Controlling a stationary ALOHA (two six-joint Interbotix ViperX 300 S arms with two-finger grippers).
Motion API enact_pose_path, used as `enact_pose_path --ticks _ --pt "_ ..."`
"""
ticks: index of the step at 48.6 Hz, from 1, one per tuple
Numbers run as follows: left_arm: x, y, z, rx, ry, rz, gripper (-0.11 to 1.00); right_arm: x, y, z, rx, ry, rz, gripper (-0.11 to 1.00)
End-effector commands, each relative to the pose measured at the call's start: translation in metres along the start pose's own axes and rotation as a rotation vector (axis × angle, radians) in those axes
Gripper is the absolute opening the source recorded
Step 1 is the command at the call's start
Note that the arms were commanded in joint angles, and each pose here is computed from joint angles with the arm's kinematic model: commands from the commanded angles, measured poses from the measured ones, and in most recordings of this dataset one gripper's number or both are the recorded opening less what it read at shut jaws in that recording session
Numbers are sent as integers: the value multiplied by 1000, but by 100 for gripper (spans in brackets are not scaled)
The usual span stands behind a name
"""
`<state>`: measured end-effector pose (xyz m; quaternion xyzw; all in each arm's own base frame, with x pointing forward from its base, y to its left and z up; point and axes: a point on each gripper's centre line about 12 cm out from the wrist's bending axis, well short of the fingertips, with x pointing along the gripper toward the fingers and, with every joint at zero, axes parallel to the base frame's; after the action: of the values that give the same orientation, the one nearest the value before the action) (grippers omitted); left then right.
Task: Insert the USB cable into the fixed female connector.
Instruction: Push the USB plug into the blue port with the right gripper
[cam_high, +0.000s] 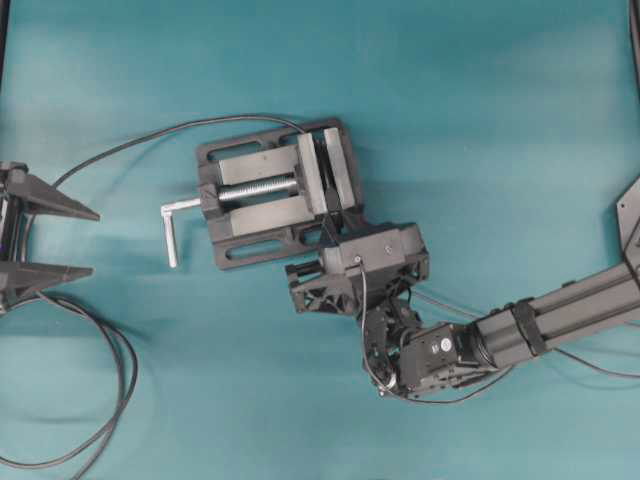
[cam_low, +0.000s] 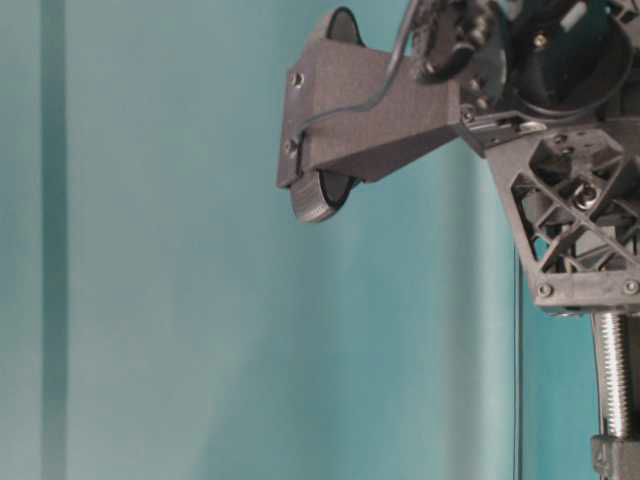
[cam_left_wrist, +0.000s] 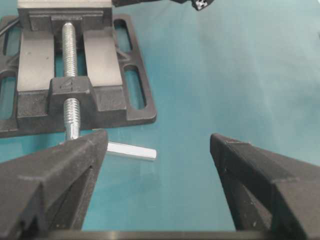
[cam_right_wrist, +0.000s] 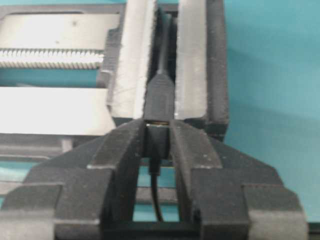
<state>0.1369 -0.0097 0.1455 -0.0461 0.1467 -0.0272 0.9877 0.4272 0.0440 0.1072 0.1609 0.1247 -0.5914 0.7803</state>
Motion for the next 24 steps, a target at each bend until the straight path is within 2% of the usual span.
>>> enact_pose_path --ticks 1,14,24 --pt "1 0 5 -2 -9 2 98 45 2 41 78 -56 -61 22" --pt "1 0 4 0 -8 1 98 48 5 37 64 -16 -28 22" --pt "1 0 5 0 -9 0 98 48 6 42 78 0 -12 22"
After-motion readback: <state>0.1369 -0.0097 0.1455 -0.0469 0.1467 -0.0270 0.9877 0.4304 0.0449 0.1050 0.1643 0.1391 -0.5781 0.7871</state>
